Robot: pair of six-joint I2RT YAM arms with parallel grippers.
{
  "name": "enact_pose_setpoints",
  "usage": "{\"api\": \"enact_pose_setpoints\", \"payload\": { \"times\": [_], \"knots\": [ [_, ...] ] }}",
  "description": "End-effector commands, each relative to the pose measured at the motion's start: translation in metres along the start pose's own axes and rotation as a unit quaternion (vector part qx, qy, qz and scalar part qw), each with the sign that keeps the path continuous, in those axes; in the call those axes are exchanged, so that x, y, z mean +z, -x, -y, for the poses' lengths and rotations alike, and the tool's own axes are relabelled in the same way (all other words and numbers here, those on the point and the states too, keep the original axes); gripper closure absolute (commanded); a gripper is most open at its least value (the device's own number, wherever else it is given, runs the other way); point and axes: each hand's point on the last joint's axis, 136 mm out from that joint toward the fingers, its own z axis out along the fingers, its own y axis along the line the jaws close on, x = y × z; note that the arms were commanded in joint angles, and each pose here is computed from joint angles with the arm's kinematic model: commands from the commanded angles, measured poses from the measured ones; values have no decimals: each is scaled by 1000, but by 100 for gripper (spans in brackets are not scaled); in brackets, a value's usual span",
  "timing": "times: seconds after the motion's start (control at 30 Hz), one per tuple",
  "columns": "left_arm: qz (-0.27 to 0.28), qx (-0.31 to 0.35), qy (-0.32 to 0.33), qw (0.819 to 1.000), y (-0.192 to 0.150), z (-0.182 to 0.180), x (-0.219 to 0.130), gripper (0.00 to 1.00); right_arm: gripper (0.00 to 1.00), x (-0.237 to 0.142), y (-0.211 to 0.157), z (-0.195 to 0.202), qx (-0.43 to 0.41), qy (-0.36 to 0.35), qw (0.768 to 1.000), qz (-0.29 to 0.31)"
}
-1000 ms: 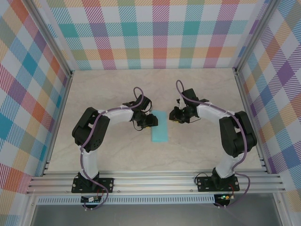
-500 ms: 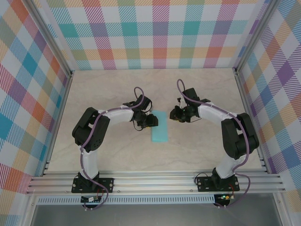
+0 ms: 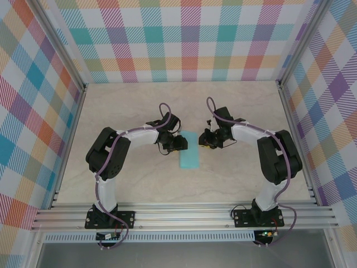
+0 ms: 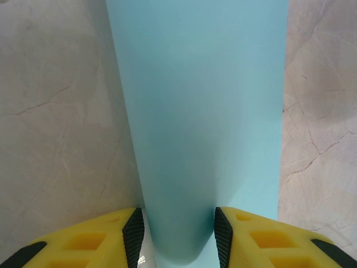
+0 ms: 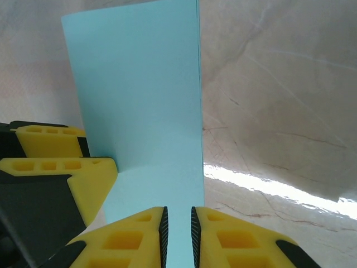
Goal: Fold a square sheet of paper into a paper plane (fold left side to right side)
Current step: Hold the square sheet of paper at the center of the table.
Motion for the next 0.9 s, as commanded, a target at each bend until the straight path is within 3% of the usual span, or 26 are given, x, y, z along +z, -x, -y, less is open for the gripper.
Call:
{"api": "enact_pose_setpoints", "payload": {
  "times": [0.0, 0.87],
  "knots": [
    [-34, 5, 29, 999, -20, -10, 15, 59, 81, 7, -6, -6, 0, 9, 1000, -21],
    [-35, 5, 30, 999, -20, -10, 16, 59, 85, 39, -17, 4, 18, -10, 997, -72]
  ]
}}
